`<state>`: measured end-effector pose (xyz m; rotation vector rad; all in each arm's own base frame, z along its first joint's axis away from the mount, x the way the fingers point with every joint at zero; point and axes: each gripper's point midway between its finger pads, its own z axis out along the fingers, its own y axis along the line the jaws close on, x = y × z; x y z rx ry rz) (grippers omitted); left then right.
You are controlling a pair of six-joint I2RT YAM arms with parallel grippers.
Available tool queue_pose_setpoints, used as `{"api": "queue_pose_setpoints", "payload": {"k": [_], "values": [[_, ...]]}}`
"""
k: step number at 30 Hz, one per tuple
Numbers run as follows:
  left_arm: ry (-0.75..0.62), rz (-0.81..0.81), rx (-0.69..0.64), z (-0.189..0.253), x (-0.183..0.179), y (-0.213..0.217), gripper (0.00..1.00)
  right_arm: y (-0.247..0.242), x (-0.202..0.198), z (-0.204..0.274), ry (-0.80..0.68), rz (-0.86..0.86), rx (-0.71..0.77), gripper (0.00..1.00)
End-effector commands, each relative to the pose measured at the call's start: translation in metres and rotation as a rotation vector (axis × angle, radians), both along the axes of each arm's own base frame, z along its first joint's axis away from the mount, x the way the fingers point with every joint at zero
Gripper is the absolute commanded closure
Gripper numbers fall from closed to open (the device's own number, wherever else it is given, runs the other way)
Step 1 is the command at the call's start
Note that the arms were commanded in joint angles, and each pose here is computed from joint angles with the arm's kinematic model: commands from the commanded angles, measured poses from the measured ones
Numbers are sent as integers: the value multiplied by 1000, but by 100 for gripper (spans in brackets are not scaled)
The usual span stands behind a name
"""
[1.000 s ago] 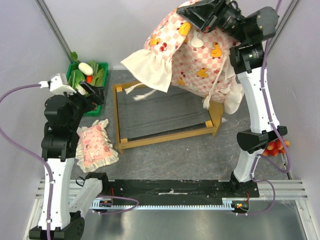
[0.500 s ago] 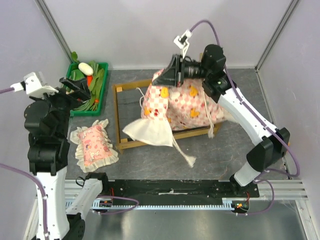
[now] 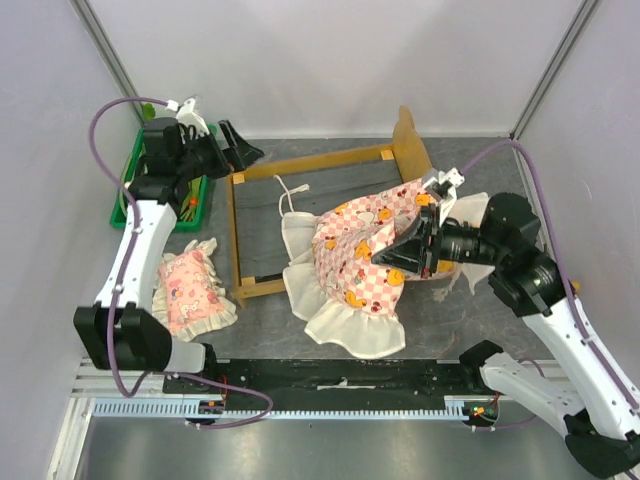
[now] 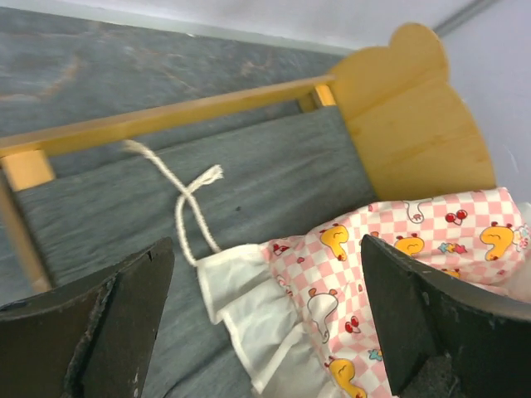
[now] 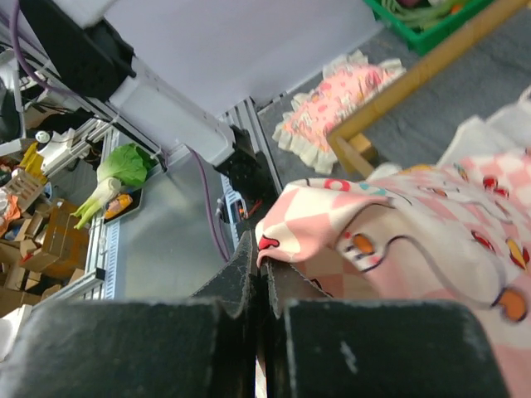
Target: Set up the pet bed
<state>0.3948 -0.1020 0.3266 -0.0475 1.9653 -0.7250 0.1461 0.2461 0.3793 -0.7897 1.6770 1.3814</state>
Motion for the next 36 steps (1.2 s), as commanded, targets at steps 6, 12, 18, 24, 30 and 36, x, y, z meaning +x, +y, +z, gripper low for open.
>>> {"api": "queue_pose_setpoints", "payload": {"k": [6, 12, 18, 24, 30, 36], "values": [[-72, -486, -44, -27, 6, -118, 0, -31, -20, -80, 279, -203, -90, 100], [2, -680, -39, -79, 10, -172, 0, -40, -25, -88, 292, -256, -78, 100], [2, -768, 33, -120, 19, -198, 0, -41, -26, -101, 310, -263, -86, 100], [28, -885, 27, -155, 8, -224, 0, -40, -24, -102, 300, -259, -92, 100], [41, -993, 8, -165, -15, -239, 0, -40, -18, -101, 282, -271, -105, 100], [84, -1068, -38, -168, -31, -244, 24, -38, -12, -101, 269, -273, -120, 100]]}}
